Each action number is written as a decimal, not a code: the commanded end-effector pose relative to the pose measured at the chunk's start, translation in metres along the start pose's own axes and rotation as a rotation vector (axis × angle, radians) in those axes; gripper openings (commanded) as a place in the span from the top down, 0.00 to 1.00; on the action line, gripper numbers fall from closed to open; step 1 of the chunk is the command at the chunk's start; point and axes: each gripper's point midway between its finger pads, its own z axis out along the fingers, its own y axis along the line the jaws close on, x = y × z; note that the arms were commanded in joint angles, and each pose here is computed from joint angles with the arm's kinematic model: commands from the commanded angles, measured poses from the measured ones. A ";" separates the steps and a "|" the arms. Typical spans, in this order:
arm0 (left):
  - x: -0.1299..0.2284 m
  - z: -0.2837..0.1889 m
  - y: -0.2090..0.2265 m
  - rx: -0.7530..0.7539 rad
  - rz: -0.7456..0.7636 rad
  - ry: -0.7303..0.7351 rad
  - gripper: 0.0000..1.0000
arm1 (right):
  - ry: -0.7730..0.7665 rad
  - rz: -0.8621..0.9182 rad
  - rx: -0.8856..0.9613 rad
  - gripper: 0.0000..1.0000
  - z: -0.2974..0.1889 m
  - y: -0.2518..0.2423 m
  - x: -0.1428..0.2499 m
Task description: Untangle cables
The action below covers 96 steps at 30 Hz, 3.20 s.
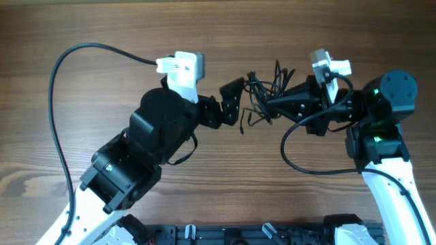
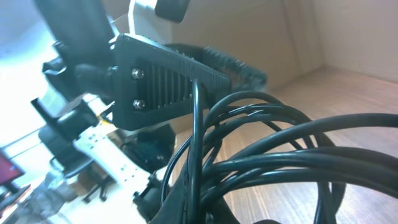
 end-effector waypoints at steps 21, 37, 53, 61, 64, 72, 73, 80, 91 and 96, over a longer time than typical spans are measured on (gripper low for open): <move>0.051 -0.025 -0.086 0.657 1.210 -0.077 0.14 | 0.073 -0.050 -0.130 0.96 -0.003 0.025 0.010; 0.014 0.005 -0.063 0.376 1.254 -0.136 0.16 | 0.081 -0.021 -0.146 0.96 0.001 0.027 0.013; 0.036 0.017 -0.072 0.494 1.238 -0.094 0.96 | 0.083 0.005 -0.145 0.96 0.001 0.027 0.013; 0.027 0.025 -0.056 0.371 1.249 -0.076 0.96 | 0.082 0.002 -0.143 0.40 0.001 0.026 0.013; 0.027 0.025 -0.056 0.370 1.249 -0.077 0.96 | 0.069 0.000 -0.121 0.06 0.001 0.023 0.010; 0.019 0.029 -0.045 0.286 1.255 -0.071 0.96 | -0.016 0.116 0.034 0.00 -0.011 -0.005 -0.004; 0.016 0.027 -0.047 0.284 1.256 -0.083 0.96 | -0.032 0.136 0.062 0.00 -0.013 -0.011 -0.005; -0.023 0.024 -0.019 0.021 1.119 -0.127 0.96 | -0.101 0.312 0.231 0.00 -0.019 -0.047 0.002; -0.030 0.023 0.008 -0.114 0.650 -0.113 0.96 | -0.073 0.237 0.166 0.00 -0.016 -0.034 0.000; -0.014 0.026 0.010 -0.097 0.482 -0.058 0.96 | 0.050 -0.067 -0.073 0.00 -0.013 0.018 0.000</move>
